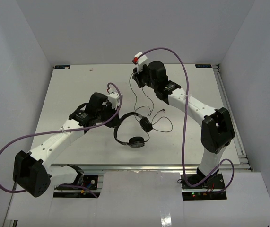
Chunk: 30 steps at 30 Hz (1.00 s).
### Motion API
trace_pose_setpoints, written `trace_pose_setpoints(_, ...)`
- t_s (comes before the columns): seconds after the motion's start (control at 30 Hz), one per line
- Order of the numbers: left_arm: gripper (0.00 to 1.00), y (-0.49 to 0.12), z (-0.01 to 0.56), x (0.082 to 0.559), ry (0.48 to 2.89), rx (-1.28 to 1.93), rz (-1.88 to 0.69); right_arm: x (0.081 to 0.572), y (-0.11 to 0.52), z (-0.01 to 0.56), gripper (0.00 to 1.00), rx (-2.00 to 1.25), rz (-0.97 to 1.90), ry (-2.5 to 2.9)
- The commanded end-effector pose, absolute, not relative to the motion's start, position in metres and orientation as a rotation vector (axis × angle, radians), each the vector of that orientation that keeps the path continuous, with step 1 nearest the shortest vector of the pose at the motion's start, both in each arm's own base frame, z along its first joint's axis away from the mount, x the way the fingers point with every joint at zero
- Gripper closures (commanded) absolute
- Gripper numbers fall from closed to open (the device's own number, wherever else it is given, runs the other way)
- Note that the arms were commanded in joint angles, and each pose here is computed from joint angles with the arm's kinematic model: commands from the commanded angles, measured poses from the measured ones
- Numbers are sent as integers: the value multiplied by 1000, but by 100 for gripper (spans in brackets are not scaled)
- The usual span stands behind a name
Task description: Wrap the headphones
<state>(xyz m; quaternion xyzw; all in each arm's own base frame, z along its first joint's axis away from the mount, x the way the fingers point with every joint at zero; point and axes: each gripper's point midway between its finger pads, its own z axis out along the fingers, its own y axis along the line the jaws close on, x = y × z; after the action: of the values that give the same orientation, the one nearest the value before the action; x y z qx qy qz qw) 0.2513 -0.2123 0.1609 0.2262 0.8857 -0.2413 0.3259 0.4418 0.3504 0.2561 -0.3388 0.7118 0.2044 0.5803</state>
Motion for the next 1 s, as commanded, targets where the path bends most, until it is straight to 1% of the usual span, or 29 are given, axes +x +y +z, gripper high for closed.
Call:
trace_pose_setpoints(0.0, 100, -173, 160, 280, 2347, 428, -285, 421, 352, 299, 92, -794, 569, 1639)
trace_pose_setpoints(0.13, 100, -144, 153, 291, 2385, 295, -72, 403, 354, 304, 92, -817, 648, 1630)
trace_pose_setpoints(0.17, 100, -144, 155, 292, 2382, 289, -67, 402, 354, 300, 92, -819, 651, 1638)
trace_pose_setpoints(0.4, 100, -102, 154, 310, 2378, 64, 279, 355, 359, 299, 92, -881, 859, 1694)
trace_pose_setpoints(0.47, 100, -97, 158, 312, 2364, 15, 310, 345, 358, 298, 92, -900, 890, 1692)
trace_pose_setpoints(0.6, 100, -95, 173, 320, 2316, -100, 290, 315, 354, 296, 92, -925, 999, 1668)
trace_pose_setpoints(0.77, 100, -102, 196, 333, 2261, -178, 232, 266, 358, 299, 92, -961, 1236, 1562)
trace_pose_setpoints(0.97, 100, -104, 222, 341, 2197, -269, 175, 221, 356, 297, 92, -1013, 1446, 1414)
